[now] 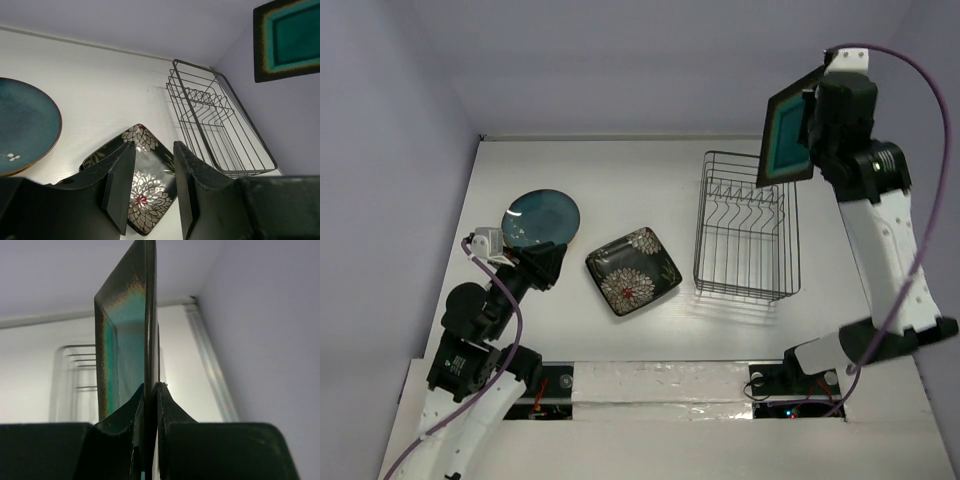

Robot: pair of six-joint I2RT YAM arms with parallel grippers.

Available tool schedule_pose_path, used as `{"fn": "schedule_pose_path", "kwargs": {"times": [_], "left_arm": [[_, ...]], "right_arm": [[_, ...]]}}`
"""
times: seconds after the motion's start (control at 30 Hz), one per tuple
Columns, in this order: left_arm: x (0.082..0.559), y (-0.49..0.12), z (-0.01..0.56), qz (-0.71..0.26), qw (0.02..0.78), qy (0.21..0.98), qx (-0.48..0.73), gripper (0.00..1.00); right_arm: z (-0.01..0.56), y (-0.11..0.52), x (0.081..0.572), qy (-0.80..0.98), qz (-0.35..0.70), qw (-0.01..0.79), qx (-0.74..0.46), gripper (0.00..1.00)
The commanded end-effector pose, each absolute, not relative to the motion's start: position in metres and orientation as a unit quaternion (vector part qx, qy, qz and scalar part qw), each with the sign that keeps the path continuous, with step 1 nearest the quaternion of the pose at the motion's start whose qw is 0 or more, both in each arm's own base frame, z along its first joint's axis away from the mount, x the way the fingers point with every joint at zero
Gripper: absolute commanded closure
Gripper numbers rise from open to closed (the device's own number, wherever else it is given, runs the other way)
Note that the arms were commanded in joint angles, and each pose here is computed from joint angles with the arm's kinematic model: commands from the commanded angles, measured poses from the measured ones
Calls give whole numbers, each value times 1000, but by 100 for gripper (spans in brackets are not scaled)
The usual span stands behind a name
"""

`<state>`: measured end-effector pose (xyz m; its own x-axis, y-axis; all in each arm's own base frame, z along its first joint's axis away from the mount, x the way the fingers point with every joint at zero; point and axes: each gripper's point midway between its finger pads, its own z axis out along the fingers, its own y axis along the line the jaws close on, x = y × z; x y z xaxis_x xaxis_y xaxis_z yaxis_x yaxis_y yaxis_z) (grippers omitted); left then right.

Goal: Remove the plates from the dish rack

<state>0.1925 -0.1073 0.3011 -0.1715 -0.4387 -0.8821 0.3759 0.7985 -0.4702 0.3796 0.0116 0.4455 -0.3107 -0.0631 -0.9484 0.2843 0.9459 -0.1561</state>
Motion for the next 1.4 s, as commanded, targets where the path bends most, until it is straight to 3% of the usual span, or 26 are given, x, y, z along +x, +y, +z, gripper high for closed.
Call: {"fn": "schedule_pose_path", "kwargs": {"times": [0.0, 0.13, 0.43, 0.6, 0.97, 1.37], "left_arm": [[193, -107, 317, -324, 658, 680, -24, 67], [194, -100, 319, -314, 665, 676, -41, 67], [191, -80, 327, -293, 687, 660, -82, 67], [195, -79, 323, -286, 682, 667, -88, 67], [201, -82, 316, -282, 672, 679, -88, 66], [203, -85, 312, -282, 666, 686, -85, 66]], "right_arm": [[503, 90, 353, 725, 67, 685, 37, 100], [477, 194, 326, 697, 266, 664, -47, 100], [401, 323, 285, 677, 485, 541, -114, 100], [346, 362, 296, 696, 510, 493, -112, 100], [259, 379, 307, 738, 509, 435, -83, 100], [223, 348, 314, 767, 496, 396, -93, 100]]}}
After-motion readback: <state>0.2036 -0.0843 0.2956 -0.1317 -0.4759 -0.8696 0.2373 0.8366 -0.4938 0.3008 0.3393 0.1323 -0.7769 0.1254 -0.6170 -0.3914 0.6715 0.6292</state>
